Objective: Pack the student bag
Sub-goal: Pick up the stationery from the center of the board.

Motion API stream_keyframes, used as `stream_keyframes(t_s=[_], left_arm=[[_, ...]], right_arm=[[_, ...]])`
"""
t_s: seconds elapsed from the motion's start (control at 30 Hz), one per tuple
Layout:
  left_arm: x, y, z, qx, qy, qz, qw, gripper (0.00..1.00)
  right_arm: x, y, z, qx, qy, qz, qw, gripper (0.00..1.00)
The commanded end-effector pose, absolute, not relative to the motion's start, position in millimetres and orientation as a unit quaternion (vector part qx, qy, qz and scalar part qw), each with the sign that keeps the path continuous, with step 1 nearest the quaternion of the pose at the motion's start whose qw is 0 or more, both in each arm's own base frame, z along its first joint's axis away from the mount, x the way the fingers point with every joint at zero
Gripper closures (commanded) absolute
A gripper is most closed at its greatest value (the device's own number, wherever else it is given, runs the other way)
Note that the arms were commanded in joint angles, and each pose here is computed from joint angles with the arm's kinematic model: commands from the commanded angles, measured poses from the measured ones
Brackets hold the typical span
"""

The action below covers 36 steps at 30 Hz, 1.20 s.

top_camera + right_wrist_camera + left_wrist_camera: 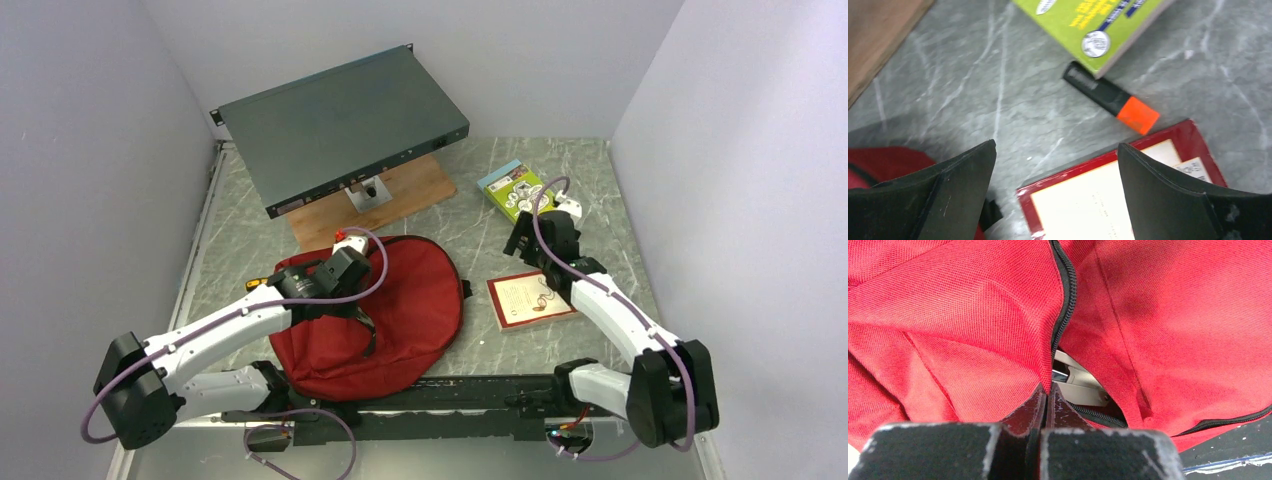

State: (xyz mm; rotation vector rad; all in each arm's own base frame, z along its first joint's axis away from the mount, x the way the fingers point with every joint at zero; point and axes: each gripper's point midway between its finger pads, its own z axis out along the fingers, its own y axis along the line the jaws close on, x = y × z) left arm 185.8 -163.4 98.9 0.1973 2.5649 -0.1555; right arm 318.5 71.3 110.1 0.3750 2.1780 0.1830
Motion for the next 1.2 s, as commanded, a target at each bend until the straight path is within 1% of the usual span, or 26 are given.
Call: stream_keyframes(t_s=[0.0, 0.1, 0.23, 0.4, 0.57, 0.7, 0.8, 0.83, 0.97, 1.07, 1.17], left_arm=[[191, -186, 119, 0.085, 0.938, -0.127, 0.312, 1.00], [190, -192, 120, 0.089, 0.933, -0.148, 0.317, 1.00], [188, -195, 121, 0.093, 0.929, -0.162, 0.318, 1.00], [188, -191, 124, 0.094, 0.926, -0.161, 0.329, 1.00], [190, -191, 129, 0.094, 0.921, -0.164, 0.341, 1.00], [193, -194, 131, 0.093, 0.920, -0.166, 0.342, 1.00], [193, -196, 134, 0.092, 0.920, -0.169, 0.340, 1.00], [193, -197, 134, 0.091, 0.920, -0.171, 0.340, 1.00], [192, -198, 133, 0.088, 0.922, -0.174, 0.336, 1.00], [191, -197, 132, 0.087, 0.923, -0.173, 0.334, 1.00], [191, -196, 132, 0.084, 0.924, -0.170, 0.332, 1.00]], right_arm=[[335, 47, 101, 0.183, 0.876, 0.059, 0.443, 0.07], [350, 32, 97, 0.169, 0.873, 0.019, 0.457, 0.06], [364, 19, 87, 0.151, 0.887, -0.037, 0.434, 0.07], [370, 22, 58, 0.126, 0.911, -0.049, 0.388, 0.08], [370, 32, 45, 0.110, 0.926, -0.035, 0.359, 0.15], [366, 46, 30, 0.091, 0.944, -0.008, 0.317, 0.35], [361, 51, 25, 0.086, 0.948, -0.003, 0.307, 0.51], [360, 52, 25, 0.084, 0.948, -0.002, 0.307, 0.55], [360, 58, 23, 0.076, 0.950, 0.006, 0.302, 0.67], [363, 62, 23, 0.070, 0.951, 0.004, 0.300, 0.79], [366, 70, 32, 0.054, 0.946, 0.002, 0.319, 0.92]])
